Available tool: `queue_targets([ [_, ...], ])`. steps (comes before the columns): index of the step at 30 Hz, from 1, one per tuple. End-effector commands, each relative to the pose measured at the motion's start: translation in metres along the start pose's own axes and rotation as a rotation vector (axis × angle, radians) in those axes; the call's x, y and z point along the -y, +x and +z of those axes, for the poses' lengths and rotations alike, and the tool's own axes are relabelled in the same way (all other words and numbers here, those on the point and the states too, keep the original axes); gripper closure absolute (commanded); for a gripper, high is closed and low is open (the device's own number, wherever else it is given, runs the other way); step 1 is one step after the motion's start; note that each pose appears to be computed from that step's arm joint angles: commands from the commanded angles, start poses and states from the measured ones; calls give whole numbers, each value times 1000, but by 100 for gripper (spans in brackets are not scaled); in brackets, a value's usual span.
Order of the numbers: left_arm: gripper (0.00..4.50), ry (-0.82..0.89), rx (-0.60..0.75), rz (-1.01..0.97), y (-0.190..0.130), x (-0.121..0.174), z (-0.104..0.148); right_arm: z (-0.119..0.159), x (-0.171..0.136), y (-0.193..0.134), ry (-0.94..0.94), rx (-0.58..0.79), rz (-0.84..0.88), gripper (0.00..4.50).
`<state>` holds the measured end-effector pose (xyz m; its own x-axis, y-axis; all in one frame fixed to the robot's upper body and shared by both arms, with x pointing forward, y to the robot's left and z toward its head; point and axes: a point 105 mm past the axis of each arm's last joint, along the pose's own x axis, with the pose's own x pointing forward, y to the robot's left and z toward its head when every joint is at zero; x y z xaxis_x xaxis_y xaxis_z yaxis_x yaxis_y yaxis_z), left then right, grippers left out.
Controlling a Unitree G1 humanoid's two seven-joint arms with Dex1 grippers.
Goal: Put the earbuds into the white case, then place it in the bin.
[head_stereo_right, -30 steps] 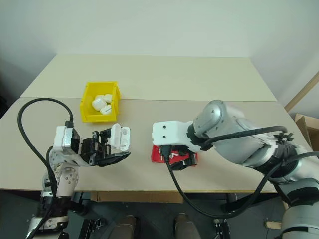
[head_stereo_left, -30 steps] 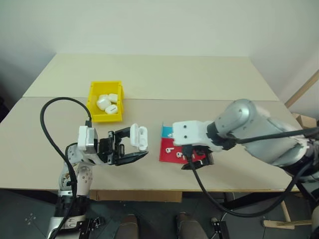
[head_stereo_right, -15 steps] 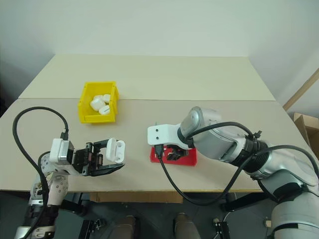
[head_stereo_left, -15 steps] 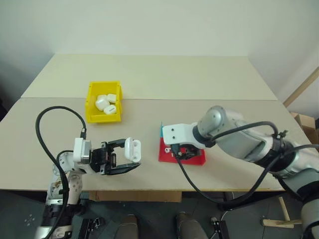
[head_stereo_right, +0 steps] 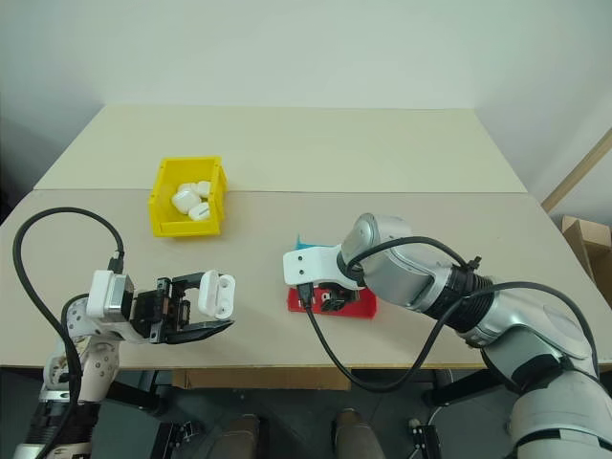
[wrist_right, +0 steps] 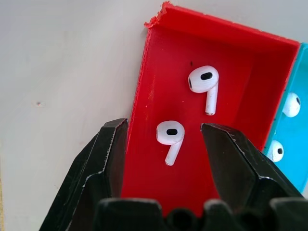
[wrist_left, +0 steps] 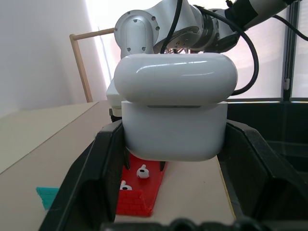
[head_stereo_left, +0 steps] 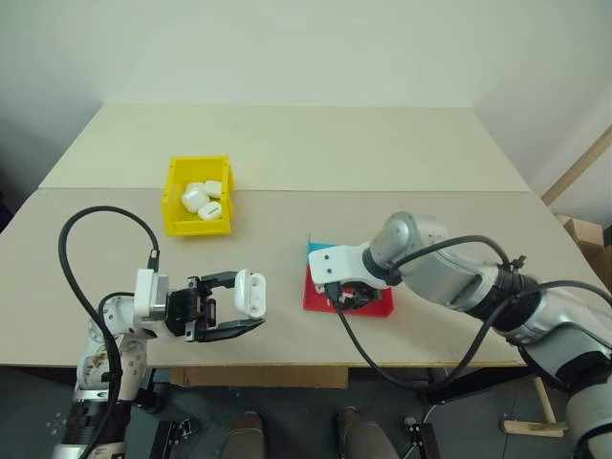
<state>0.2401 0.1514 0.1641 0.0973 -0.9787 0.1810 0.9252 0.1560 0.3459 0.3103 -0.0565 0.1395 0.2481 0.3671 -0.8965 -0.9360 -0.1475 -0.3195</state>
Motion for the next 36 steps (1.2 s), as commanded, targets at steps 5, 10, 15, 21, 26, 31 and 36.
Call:
queue_targets([
  [5,174,39,5,-8,0,-1,12,-2,5,1,-19,-8,-25,160],
  [10,174,38,-4,-14,0,0,11,-5,4,4,-15,-14,-17,160],
  [15,174,41,-7,-11,1,-1,10,-5,6,5,-21,-23,-23,160],
  [21,174,35,-19,-11,1,0,8,-6,6,4,-31,-25,-23,280],
  [26,174,32,-20,-13,2,0,8,-7,7,4,-36,-28,-24,280],
  [31,174,39,-22,-3,1,-1,7,-7,7,4,-40,-29,-22,280],
  [36,174,41,-20,0,2,-1,8,-11,6,7,-58,-49,-20,383],
])
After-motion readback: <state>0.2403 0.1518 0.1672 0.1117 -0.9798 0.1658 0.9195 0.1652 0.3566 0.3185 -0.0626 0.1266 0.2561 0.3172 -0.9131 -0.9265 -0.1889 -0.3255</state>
